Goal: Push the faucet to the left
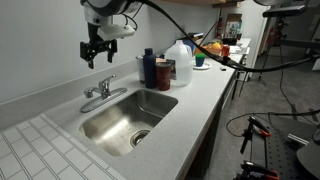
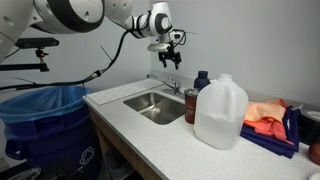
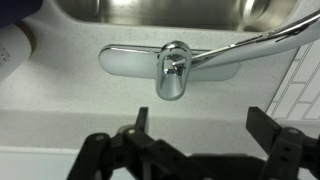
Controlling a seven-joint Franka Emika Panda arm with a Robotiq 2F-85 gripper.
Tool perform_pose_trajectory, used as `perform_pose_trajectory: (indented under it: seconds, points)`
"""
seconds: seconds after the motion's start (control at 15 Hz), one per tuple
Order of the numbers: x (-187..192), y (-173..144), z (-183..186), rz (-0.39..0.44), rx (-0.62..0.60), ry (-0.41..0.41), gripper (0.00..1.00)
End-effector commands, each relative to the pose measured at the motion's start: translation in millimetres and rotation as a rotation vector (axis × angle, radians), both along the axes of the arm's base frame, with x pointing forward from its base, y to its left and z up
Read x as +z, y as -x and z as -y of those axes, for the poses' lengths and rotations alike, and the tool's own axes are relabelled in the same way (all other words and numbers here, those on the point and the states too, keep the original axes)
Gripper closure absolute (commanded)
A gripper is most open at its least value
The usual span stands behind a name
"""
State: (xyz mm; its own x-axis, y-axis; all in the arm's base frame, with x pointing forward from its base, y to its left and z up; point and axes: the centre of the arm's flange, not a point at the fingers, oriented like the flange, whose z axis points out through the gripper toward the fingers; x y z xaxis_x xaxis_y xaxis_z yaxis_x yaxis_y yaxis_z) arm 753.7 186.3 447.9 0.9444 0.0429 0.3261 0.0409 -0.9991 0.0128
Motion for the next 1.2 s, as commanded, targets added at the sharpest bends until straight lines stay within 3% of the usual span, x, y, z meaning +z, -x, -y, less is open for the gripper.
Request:
perform_pose_trajectory:
  seconds: [0.0, 0.73, 1.13]
  points:
    - [27, 57, 20, -0.005, -0.030, 0.010, 0.00]
    - [59, 191, 21, -0.070, -0.048, 0.012, 0.00]
    - [62, 239, 28, -0.056, -0.096, 0.028, 0.00]
